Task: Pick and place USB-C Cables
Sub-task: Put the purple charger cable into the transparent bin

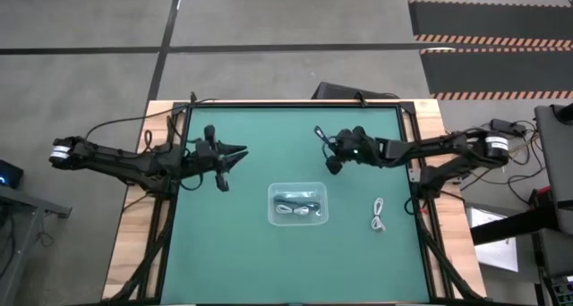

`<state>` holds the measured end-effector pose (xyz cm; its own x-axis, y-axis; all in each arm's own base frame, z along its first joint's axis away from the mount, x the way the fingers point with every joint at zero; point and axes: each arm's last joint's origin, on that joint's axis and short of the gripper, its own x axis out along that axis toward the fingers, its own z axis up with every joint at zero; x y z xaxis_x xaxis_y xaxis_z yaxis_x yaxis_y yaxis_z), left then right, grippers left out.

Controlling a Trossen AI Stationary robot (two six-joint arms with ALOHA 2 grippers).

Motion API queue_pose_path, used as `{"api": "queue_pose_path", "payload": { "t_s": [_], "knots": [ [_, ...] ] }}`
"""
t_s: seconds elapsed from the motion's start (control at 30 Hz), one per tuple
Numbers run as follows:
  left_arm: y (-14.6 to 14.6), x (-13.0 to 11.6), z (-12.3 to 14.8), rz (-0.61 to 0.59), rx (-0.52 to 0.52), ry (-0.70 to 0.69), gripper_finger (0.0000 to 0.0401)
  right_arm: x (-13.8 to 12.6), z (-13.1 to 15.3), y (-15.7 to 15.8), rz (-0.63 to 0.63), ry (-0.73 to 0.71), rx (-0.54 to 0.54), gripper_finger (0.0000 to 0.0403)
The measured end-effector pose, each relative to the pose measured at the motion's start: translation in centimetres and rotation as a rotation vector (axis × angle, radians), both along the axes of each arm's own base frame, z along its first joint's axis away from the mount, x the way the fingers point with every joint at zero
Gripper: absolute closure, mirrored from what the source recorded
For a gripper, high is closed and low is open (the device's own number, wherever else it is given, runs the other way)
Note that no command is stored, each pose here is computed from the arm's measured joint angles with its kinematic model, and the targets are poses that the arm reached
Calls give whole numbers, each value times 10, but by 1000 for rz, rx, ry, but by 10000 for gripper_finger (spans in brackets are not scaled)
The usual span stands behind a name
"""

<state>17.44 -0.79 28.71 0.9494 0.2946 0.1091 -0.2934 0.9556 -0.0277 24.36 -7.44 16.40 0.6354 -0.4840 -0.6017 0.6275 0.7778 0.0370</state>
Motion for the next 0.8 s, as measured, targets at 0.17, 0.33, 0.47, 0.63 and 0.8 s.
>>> {"api": "queue_pose_path", "payload": {
  "t_s": [0.17,0.33,0.47,0.63,0.8],
  "knots": [
    [-1,4,2,-19,-93,-70,352,-7,15,17,98,-156,-109,376],
    [-3,16,2,-38,-98,-131,352,-11,32,30,181,-355,-205,376],
    [-5,30,-1,-46,-101,-178,352,-8,45,37,298,-508,-247,376],
    [-8,47,-9,-60,-100,-205,352,-4,53,44,421,-630,-279,376],
    [-10,64,-16,-63,-103,-234,352,1,55,52,480,-702,-317,376]
  ]
}}
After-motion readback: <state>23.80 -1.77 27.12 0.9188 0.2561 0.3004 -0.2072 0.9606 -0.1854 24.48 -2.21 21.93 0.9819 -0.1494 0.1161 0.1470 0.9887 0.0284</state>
